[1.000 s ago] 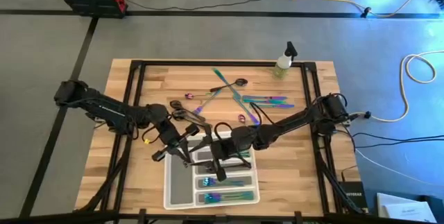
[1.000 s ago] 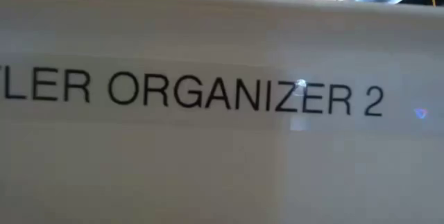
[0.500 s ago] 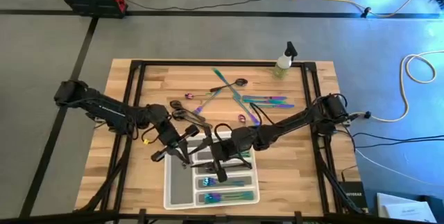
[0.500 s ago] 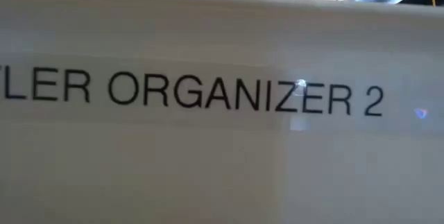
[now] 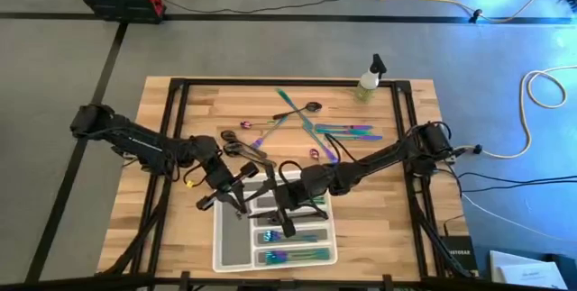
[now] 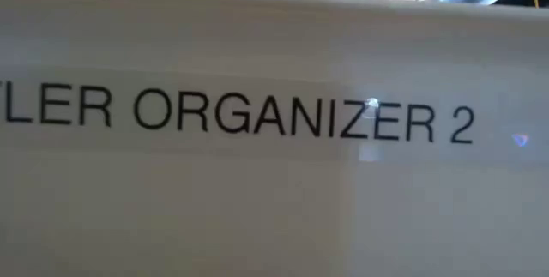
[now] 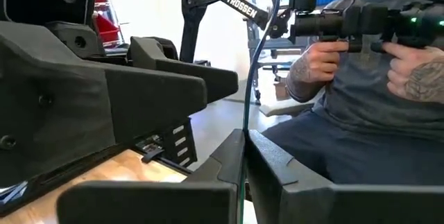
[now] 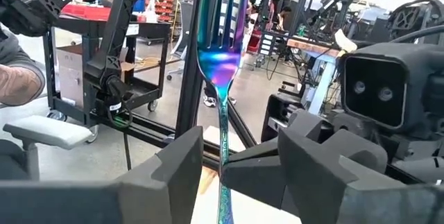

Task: Sort silverware
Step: Put the blue fork into the white silverware tray

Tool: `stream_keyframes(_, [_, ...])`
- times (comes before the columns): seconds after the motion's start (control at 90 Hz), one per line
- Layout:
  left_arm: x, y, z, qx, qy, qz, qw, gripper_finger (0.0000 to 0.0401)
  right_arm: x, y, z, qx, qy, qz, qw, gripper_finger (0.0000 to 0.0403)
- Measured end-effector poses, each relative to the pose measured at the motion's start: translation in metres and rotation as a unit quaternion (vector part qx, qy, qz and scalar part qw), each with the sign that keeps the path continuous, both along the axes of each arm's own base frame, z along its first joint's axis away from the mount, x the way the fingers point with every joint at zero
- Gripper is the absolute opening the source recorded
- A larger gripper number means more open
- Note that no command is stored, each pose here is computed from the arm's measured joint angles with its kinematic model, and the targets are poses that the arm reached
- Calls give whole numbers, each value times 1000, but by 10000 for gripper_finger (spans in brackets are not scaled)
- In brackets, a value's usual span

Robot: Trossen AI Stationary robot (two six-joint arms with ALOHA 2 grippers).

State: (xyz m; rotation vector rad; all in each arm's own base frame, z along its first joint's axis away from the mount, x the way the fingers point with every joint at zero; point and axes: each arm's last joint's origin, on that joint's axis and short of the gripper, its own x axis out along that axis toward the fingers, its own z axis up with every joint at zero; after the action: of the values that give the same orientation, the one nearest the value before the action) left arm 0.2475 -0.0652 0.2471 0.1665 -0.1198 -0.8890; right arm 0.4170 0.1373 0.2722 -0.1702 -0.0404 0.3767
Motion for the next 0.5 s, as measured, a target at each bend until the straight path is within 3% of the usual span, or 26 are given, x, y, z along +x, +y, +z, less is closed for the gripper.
stream_keyframes(0.5, [0,0,1,-1,-4,-6,1000,0,0,0,-1,-9,-4,0,1000,170])
